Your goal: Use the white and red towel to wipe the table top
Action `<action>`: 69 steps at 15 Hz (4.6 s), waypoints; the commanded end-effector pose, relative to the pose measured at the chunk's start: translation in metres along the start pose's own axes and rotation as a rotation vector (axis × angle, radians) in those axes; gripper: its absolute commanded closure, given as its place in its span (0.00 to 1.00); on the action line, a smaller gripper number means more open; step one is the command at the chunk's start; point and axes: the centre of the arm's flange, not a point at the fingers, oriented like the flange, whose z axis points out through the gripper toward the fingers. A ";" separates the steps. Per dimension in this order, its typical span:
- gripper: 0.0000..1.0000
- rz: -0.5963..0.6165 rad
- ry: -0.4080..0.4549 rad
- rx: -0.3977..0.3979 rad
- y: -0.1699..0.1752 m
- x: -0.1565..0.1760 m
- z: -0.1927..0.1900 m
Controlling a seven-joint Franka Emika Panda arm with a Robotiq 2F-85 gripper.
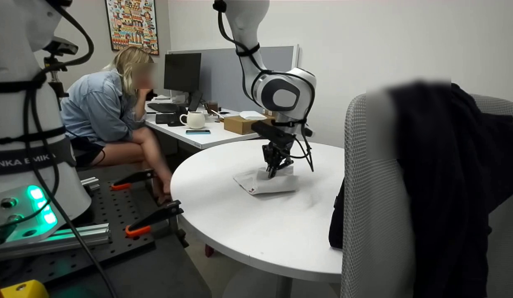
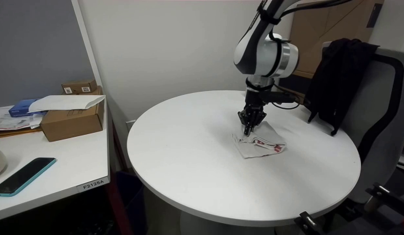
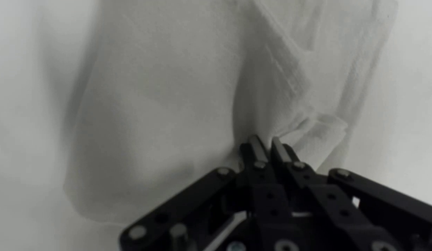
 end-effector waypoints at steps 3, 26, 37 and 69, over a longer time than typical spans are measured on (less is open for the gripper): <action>0.98 0.223 0.076 -0.028 0.118 0.004 -0.029; 0.98 -0.324 0.154 0.110 -0.174 0.049 -0.009; 0.98 -0.482 -0.093 0.090 -0.133 -0.082 0.040; 0.98 0.034 -0.042 -0.089 0.041 -0.139 0.005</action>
